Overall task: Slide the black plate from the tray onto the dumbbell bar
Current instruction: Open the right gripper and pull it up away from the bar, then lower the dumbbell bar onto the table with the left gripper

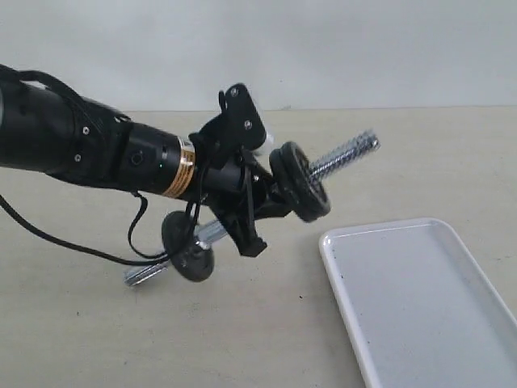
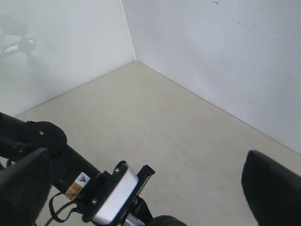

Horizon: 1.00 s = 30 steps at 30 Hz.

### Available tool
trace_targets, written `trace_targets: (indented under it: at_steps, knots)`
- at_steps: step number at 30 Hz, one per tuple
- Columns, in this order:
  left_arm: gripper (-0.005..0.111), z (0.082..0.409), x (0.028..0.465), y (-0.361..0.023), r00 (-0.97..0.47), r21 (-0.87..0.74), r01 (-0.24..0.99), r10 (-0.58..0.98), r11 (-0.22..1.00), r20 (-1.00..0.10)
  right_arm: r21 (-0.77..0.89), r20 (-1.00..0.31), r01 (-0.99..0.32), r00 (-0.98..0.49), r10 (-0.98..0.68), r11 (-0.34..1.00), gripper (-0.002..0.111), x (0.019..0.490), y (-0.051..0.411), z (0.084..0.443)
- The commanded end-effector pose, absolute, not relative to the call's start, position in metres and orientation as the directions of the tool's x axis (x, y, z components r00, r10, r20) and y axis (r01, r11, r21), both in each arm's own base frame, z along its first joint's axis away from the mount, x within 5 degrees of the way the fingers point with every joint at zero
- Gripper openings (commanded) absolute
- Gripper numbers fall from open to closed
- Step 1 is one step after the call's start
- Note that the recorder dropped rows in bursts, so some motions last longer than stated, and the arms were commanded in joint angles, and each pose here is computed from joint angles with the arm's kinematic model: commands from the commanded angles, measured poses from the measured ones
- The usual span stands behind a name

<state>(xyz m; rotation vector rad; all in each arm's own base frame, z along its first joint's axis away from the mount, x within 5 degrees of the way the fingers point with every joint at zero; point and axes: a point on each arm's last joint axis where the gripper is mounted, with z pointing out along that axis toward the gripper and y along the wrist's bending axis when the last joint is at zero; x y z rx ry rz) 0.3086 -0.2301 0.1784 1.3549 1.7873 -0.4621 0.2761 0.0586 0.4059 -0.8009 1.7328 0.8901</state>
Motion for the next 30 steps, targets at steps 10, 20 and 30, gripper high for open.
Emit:
trace_targets:
  at_steps: [10,20,30]
  knots:
    - [0.004,0.2,0.317,-0.228,-0.143,0.13,0.879,0.514,0.459,-0.846,0.213,-0.946,-0.853,-0.303,-0.119,0.476,0.104,0.269,0.059,0.409]
    - [0.004,0.18,0.324,-0.228,-0.238,0.073,0.85,0.503,0.522,-0.831,0.258,-0.924,-0.832,-0.361,-0.125,0.491,0.104,0.269,0.058,0.405]
    - [0.004,0.162,0.334,-0.233,-0.357,-0.083,0.774,0.324,0.627,-0.876,0.281,-0.918,-0.823,-0.381,-0.113,0.494,0.104,0.269,0.058,0.405]
